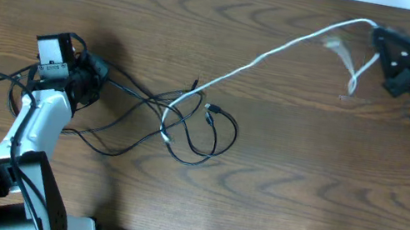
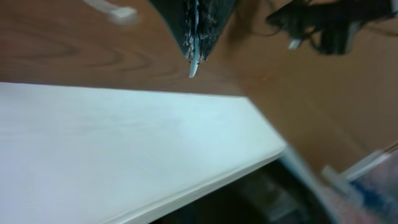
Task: Untangle cables
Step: 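Pull the white cable rightward off the table edge with the right gripper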
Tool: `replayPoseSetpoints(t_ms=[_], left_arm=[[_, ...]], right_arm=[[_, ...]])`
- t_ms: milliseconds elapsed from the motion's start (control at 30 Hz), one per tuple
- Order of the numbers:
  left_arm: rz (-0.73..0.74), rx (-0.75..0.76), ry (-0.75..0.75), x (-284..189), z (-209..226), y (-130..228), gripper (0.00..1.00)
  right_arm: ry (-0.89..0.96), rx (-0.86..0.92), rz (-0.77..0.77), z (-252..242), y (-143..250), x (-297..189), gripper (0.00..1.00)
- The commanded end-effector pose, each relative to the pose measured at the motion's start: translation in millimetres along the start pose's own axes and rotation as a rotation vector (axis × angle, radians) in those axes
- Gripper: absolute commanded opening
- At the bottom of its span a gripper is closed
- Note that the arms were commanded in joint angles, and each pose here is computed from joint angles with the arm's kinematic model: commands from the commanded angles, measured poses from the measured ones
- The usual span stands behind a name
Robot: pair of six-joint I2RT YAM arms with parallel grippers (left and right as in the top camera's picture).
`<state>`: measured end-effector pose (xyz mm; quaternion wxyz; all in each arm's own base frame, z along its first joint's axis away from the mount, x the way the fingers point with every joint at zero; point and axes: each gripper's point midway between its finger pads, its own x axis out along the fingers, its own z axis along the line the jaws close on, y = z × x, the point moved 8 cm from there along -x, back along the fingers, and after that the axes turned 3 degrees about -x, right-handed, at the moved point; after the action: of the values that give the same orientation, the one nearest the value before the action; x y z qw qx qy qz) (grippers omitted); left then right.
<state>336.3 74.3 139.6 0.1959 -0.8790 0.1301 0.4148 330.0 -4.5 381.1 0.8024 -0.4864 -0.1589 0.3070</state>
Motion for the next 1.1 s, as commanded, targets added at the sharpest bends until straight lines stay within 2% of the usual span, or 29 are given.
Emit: replayPoseSetpoints(t_ms=[0,267,500,767,1067], left_arm=[[-0.05,0.052,-0.065,-1.8,7.7,-4.8,0.07],[-0.047,0.083,-0.069,-1.8,8.1,-4.5,0.07],[-0.043,0.082,-0.072,-1.8,8.6,-3.6,0.07],[-0.05,0.126,-0.089,-1.9,10.2,-4.3,0.08],[-0.114,0.123,-0.183,-3.7,19.7,-9.5,0.07]], right_arm=[[0.123,-0.035,-0.092,-17.6,-24.3,-35.2,0.01],[0.443,-0.033,-0.229,-70.2,-44.0,-116.4,0.01],[0.626,-0.066,-0.253,-91.7,-43.0,-163.6,0.01],[0.987,-0.057,-0.362,-114.3,-47.1,-217.8,0.01],[1.066,0.011,-0.408,-118.4,-43.2,-244.9,0.01]])
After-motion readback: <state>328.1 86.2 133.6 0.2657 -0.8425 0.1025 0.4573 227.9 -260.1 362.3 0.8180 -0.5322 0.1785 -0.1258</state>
